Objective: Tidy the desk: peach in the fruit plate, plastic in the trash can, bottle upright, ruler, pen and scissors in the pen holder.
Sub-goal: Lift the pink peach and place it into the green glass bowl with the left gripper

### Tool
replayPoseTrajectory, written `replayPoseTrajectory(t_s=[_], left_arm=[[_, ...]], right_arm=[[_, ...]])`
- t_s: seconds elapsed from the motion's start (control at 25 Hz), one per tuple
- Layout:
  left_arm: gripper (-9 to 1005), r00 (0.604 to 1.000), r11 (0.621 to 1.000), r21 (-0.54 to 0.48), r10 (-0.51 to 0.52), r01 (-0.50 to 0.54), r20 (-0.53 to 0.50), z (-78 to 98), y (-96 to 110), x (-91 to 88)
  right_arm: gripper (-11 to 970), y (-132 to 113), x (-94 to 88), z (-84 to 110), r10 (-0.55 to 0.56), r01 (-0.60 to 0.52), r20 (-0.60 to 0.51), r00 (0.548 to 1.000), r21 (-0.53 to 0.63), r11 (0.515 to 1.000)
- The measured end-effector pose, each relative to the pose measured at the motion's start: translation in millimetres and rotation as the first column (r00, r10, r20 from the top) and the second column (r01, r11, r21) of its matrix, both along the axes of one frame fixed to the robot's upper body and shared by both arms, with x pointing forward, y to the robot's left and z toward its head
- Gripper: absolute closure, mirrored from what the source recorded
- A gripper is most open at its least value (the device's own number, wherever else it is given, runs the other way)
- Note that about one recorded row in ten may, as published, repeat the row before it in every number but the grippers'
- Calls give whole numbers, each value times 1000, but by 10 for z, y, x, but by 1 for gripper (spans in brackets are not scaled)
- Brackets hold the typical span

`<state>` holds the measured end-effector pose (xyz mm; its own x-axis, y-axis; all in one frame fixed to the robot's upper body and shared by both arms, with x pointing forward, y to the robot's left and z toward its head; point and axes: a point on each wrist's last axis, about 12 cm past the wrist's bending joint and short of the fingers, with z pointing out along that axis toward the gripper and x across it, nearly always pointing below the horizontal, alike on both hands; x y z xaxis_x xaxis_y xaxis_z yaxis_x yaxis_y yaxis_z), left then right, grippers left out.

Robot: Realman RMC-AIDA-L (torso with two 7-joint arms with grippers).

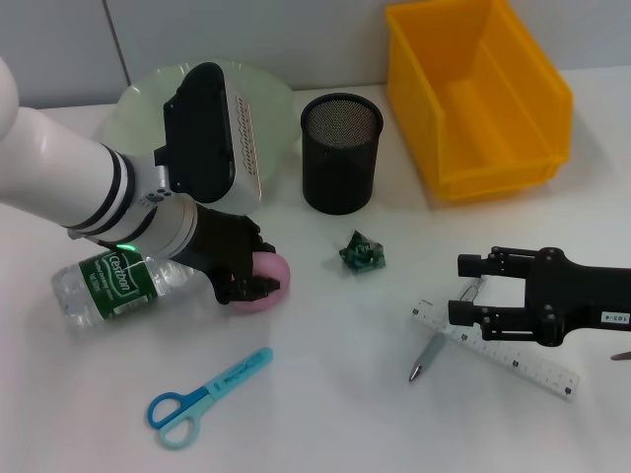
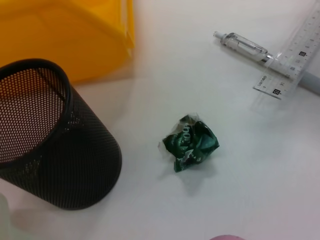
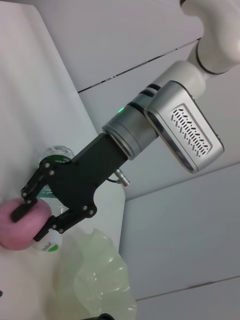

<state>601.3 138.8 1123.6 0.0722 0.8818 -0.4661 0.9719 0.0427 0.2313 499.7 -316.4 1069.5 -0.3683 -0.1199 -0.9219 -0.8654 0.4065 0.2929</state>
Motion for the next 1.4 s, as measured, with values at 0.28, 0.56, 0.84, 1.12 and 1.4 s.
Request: replayPoseTrajectory(t_s=[0.28, 0.56, 0.84, 1.12, 1.4], left_arm=[[616, 998, 994, -89, 56, -59, -31, 124, -15, 12], [692, 977, 900, -383, 174, -208, -123, 395, 210, 90], [747, 896, 702, -585, 431, -406, -105, 388, 454, 318], [788, 728, 505, -643, 674, -576, -123, 106, 540, 583], [828, 636, 473, -591, 766, -654, -91, -136, 512, 635]], right_arm=[[220, 6, -2, -4, 0, 0, -2, 1000, 2, 1000], [220, 4, 0, -2, -1, 1, -3, 1000, 1, 1000], [221, 13, -2, -6, -1, 1, -5, 1000, 4, 1000], [221, 40, -1, -10, 3, -2, -5, 1000, 9, 1000], [221, 42, -9, -15, 7, -7, -8, 1000, 8, 1000]])
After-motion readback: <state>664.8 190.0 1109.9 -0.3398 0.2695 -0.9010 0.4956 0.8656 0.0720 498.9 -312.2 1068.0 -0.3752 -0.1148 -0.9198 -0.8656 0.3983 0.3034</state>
